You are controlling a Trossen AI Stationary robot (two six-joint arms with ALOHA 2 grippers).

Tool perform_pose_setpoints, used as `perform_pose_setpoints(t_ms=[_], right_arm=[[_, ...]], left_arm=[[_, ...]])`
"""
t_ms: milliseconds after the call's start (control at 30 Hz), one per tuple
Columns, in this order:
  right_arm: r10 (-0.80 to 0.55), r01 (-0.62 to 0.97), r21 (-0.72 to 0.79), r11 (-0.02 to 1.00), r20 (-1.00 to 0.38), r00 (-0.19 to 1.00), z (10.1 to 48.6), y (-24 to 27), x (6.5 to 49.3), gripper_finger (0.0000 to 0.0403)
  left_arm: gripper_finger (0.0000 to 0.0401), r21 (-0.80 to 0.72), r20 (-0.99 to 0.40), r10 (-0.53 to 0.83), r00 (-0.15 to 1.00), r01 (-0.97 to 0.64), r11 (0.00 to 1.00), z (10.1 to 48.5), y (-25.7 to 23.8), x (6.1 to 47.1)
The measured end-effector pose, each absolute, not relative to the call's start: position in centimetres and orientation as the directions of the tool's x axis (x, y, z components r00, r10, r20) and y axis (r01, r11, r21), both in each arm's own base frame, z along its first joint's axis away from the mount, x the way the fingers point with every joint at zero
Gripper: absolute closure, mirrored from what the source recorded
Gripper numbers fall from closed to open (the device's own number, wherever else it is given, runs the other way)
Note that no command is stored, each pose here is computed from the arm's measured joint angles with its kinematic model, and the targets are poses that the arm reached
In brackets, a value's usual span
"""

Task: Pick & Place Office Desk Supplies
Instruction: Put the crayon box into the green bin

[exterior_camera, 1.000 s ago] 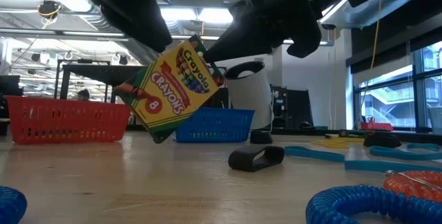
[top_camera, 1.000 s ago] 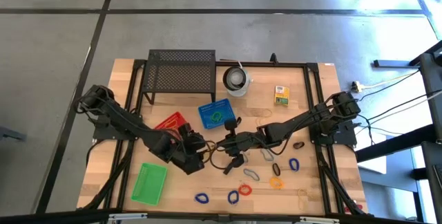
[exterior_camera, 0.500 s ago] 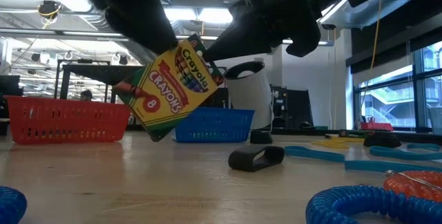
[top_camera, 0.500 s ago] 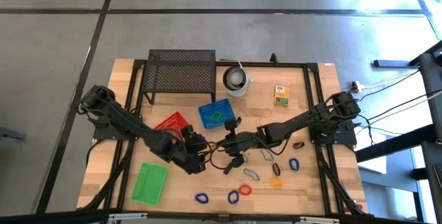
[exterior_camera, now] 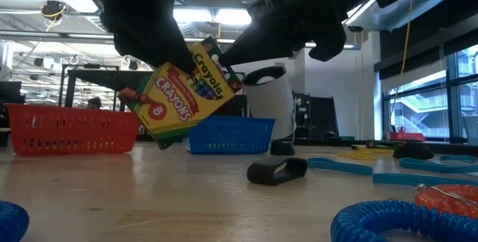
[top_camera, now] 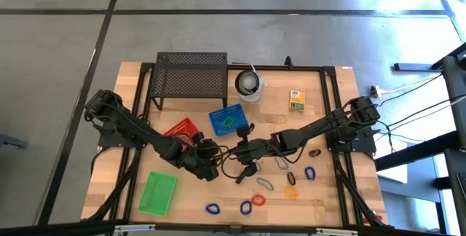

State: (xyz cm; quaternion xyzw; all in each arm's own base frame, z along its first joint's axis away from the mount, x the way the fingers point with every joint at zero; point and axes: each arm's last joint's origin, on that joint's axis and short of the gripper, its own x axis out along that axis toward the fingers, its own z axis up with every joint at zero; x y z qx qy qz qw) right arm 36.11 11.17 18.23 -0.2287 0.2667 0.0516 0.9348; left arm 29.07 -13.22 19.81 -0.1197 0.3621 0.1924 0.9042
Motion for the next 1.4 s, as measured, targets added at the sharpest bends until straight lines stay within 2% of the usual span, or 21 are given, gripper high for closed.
perform_pose_setpoints(t_ms=[267,367,533,633,733,933,1167,1267,1400], right_arm=[[-0.025,-0.202,-0.377,0.904,-0.519,0.854,18.3,11.2,36.1,0.0397],[-0.025,-0.192,-0.359,0.913,-0.52,0.854,18.3,11.1,36.1,0.0387],[-0.025,-0.192,-0.357,0.914,-0.521,0.853,18.2,11.2,36.1,0.0344],[-0.03,-0.185,-0.355,0.916,-0.522,0.853,18.2,11.2,36.1,0.0308],[-0.097,-0.138,-0.383,0.914,-0.535,0.839,18.4,10.9,35.8,0.0269],[-0.179,-0.067,-0.389,0.919,-0.562,0.808,21.8,10.1,33.2,0.0212],[-0.165,0.028,-0.234,0.972,-0.592,0.789,25.9,9.1,29.6,0.0197],[-0.171,0.06,-0.198,0.978,-0.613,0.772,26.7,8.7,28.4,0.0197],[-0.181,0.079,-0.185,0.979,-0.637,0.749,26.9,8.5,27.6,0.0197]], left_arm=[[0.0352,-0.082,-0.705,0.252,0.663,-0.429,0.9,19.8,-13.3,29.1],[0.0377,-0.088,-0.708,0.244,0.663,-0.425,0.901,19.8,-13.3,29.1],[0.0378,-0.096,-0.715,0.23,0.66,-0.419,0.903,19.8,-13.3,29.1],[0.0365,-0.109,-0.715,0.23,0.66,-0.431,0.896,19.8,-13.3,29.1],[0.0359,-0.121,-0.717,0.229,0.659,-0.44,0.89,19.9,-13.2,29.0],[0.0377,-0.178,-0.705,0.193,0.683,-0.434,0.883,21.7,-12.7,28.4],[0.0371,-0.316,-0.696,0.123,0.708,-0.455,0.833,24.8,-12.4,26.0],[0.0372,-0.425,-0.705,0.009,0.709,-0.433,0.795,26.1,-13.0,24.5],[0.0372,-0.612,-0.68,-0.189,0.708,-0.407,0.678,28.0,-14.7,22.0]])
